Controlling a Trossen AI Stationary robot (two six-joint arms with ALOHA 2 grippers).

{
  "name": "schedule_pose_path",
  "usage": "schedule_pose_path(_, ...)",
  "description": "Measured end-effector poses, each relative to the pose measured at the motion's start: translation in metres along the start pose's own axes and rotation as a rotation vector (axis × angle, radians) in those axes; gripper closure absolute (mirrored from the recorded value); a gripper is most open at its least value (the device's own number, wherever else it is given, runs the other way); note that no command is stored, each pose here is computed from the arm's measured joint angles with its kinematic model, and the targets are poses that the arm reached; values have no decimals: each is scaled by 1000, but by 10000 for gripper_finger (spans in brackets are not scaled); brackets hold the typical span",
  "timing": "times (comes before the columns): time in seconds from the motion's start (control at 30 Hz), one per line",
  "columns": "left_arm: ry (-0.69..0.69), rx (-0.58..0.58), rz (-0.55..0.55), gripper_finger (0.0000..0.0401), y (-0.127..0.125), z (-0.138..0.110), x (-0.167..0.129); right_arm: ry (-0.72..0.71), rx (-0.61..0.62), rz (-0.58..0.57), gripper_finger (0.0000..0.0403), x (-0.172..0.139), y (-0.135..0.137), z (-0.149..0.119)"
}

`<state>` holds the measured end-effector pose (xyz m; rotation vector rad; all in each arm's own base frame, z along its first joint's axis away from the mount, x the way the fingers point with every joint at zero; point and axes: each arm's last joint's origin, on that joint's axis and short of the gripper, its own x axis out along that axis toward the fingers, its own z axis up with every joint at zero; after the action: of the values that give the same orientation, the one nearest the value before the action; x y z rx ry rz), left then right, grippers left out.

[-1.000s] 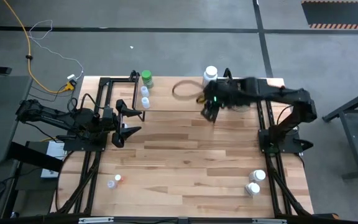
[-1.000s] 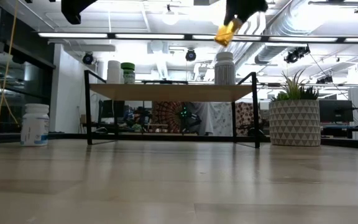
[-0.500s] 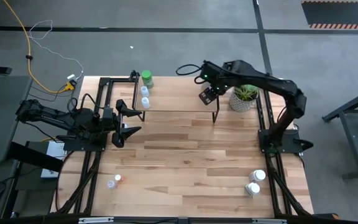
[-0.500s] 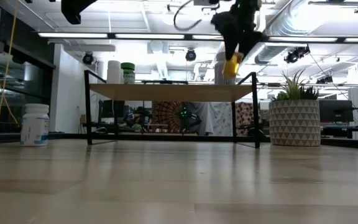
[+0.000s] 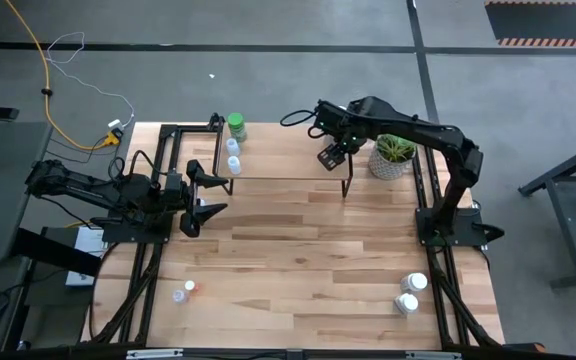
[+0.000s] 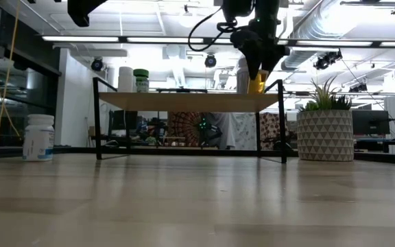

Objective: Pick and place medicine bottles onto shelf by color
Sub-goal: Put the orange transparent bottle on the shelf, then put the top white and blue bottle on the shelf

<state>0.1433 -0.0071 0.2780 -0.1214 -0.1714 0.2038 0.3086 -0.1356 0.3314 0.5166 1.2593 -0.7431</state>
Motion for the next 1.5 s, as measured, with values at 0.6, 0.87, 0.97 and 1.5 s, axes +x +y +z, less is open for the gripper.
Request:
schedule_pose_path(0.6,0,0,0,96,0,0,0,1,-53,-16,166,0,-5,1)
schedule_pose_path(0.87,0,0,0,96,0,0,0,-29,-86,-4,97,-1,-4,5)
schedule_pose_path(0.97,0,-1,0,96,0,0,0,-55,-106,5,90,-13,-7,5)
schedule_pose_path(1.5,12,4,1,96,0,-1,0,-377,-248,209,89,-65,-13,-111)
